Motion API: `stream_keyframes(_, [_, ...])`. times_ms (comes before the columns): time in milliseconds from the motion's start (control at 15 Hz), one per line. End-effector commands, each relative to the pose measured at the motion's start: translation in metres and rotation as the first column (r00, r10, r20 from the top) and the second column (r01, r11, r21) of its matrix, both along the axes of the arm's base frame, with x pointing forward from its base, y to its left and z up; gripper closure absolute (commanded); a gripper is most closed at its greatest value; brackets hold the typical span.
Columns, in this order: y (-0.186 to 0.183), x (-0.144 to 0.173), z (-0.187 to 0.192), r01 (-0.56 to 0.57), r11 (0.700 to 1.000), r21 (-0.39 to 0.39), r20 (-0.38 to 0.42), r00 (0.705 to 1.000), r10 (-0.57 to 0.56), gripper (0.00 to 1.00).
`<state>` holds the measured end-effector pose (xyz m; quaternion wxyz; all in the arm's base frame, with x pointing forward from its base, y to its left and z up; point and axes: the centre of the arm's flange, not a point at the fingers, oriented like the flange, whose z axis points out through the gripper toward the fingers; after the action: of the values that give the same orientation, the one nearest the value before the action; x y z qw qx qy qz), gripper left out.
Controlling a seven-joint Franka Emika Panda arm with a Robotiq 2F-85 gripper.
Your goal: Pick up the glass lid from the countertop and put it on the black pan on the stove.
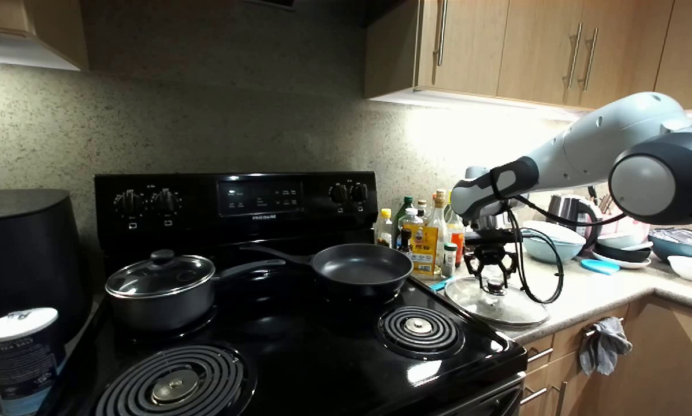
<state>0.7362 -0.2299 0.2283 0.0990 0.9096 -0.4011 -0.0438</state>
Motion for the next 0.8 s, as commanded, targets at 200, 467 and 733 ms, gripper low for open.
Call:
stream_keyframes(200, [0.009, -0.002, 0.010, 0.058, 0.997, 0.043, 0.080, 0.995, -0.061, 0.63])
stream_keyframes(467, [0.013, -0.005, 0.018, 0.069, 0.996, 0.052, 0.149, 0.986, -0.076, 0.63])
stream_keyframes(733, [0.011, -0.004, 0.025, 0.069, 0.997, 0.045, 0.188, 0.979, -0.076, 0.63])
